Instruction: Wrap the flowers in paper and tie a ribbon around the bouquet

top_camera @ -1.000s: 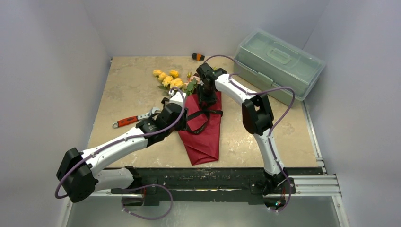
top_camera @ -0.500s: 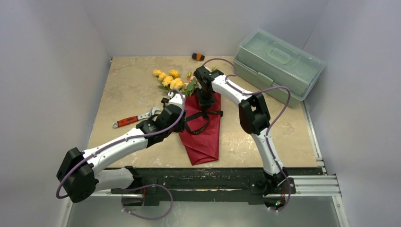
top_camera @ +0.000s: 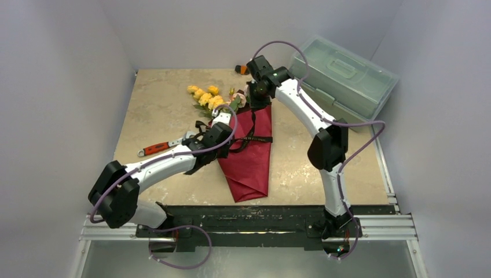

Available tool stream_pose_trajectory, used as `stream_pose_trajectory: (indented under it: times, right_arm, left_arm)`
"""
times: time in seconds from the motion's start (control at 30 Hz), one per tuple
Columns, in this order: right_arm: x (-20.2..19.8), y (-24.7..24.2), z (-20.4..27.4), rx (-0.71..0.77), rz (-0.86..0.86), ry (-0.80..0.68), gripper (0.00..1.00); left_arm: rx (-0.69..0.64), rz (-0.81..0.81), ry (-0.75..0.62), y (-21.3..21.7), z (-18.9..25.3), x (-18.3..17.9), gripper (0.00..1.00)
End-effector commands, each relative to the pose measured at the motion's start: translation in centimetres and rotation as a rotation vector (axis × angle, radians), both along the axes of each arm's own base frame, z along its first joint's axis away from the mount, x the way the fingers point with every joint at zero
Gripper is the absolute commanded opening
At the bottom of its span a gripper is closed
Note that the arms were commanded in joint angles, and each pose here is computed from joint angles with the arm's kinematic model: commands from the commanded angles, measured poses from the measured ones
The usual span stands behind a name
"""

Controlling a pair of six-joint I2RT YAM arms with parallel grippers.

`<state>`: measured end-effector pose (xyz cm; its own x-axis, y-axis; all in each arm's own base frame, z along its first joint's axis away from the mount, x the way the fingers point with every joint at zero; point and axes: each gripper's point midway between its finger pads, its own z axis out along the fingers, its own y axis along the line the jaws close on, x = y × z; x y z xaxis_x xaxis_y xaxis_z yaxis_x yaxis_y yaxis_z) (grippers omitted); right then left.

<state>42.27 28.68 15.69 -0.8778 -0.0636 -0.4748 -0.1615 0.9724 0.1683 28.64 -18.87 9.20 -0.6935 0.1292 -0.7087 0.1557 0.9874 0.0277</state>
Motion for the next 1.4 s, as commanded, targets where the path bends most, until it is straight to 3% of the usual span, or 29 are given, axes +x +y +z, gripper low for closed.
stream_pose_trajectory:
  times: [0.0,0.3,0.7,0.83,0.97,1.1,1.13,1.17,1.23,1.27,1.37]
  right_arm:
    - [-0.4,-2.0,3.1,-0.01,-0.032,-0.07,0.0]
    - [0.2,-5.7,5.4,-0.043,-0.122,-0.132,0.0]
    - [0.8,-12.8,7.6,-0.11,-0.248,-0.17,0.0]
    - [0.7,-18.0,9.0,-0.204,-0.358,-0.213,0.0]
    - [-1.1,-25.1,10.3,-0.35,-0.621,-0.287,0.0]
    - [-2.2,-27.7,9.8,-0.265,-0.747,-0.386,0.0]
    - [-2.7,-28.0,8.5,-0.245,-0.766,-0.359,0.03]
    - [-3.3,-28.0,6.7,-0.236,-0.776,-0.313,0.14]
    - [-4.6,-28.0,3.6,-0.24,-0.798,-0.214,0.54]
    - [-5.1,-27.8,2.4,-0.237,-0.796,-0.174,0.67]
    - [-5.9,-26.9,1.1,-0.193,-0.786,-0.123,0.91]
  left_arm:
    - [-0.048,0.04,-0.045,-1.1,1.2,2.0,0.42]
    - [-0.01,0.129,0.068,0.6,-4.4,3.9,0.27]
    - [0.054,0.133,0.159,1.0,-8.5,4.8,0.24]
    - [0.073,0.133,0.165,1.5,-8.8,4.6,0.24]
    - [0.084,0.122,0.173,1.8,-8.9,4.3,0.23]
    - [0.065,0.103,0.174,1.3,-8.5,4.3,0.23]
    - [0.059,0.097,0.175,1.2,-8.4,4.3,0.23]
    - [0.054,0.089,0.175,1.0,-8.3,4.3,0.22]
    - [0.047,0.075,0.178,0.8,-8.2,4.2,0.22]
    - [0.046,0.071,0.178,0.8,-8.2,4.2,0.22]
    - [0.045,0.054,0.181,0.7,-8.0,4.1,0.22]
